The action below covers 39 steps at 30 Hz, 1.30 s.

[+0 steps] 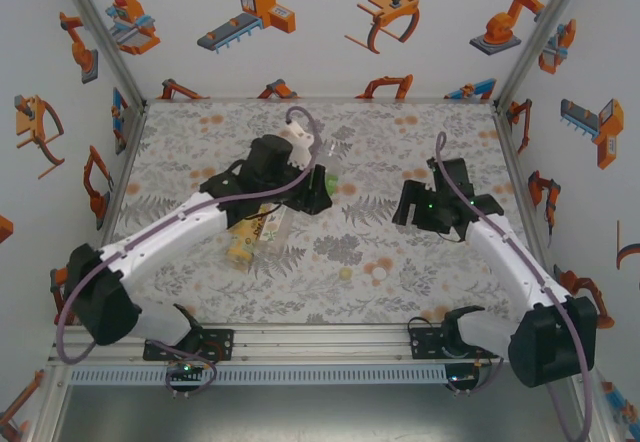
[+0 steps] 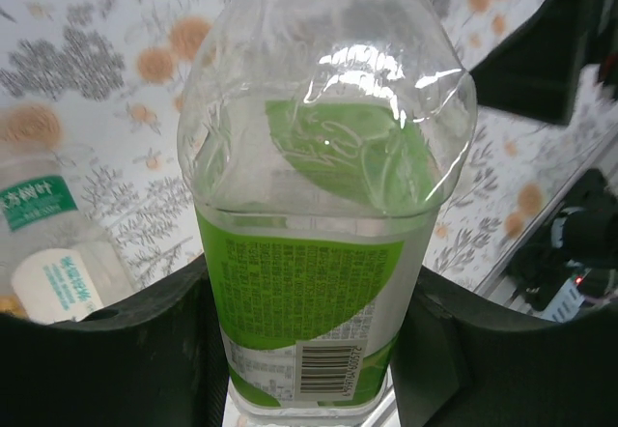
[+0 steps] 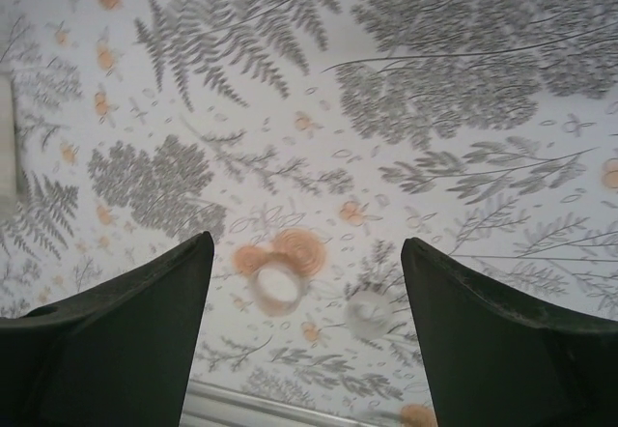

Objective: Screw on the bottle caps

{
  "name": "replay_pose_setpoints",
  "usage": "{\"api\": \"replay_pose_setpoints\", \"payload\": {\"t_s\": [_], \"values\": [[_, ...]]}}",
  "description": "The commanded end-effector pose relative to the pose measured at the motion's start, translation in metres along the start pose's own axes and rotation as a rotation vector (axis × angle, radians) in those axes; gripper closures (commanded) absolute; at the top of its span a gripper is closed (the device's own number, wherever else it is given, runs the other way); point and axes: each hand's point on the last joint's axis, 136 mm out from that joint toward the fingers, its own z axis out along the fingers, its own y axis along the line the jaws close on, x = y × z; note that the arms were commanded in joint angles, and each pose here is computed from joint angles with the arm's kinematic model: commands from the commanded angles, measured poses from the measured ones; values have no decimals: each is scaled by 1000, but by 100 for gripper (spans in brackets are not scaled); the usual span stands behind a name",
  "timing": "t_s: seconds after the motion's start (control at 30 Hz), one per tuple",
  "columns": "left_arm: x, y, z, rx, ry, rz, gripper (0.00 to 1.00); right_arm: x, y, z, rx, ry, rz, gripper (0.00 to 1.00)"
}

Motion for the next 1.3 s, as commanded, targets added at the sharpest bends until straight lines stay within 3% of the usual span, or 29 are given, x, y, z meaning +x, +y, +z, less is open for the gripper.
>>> {"api": "replay_pose_setpoints", "payload": {"t_s": [0.0,0.2,0.47,1.27], "values": [[-31,-12,-26,100,-155,15,90,22,13,-4,30,74,7,29],[-43,3,-62,37,-226,29,100,53,24,-6,76,135,-11,30],[-52,15,-90,7,-331,-14,100,87,8,-2,126,203,61,33],[-39,44,-105,-141,-400,-88,100,123,-32,23,225,197,137,43]]}}
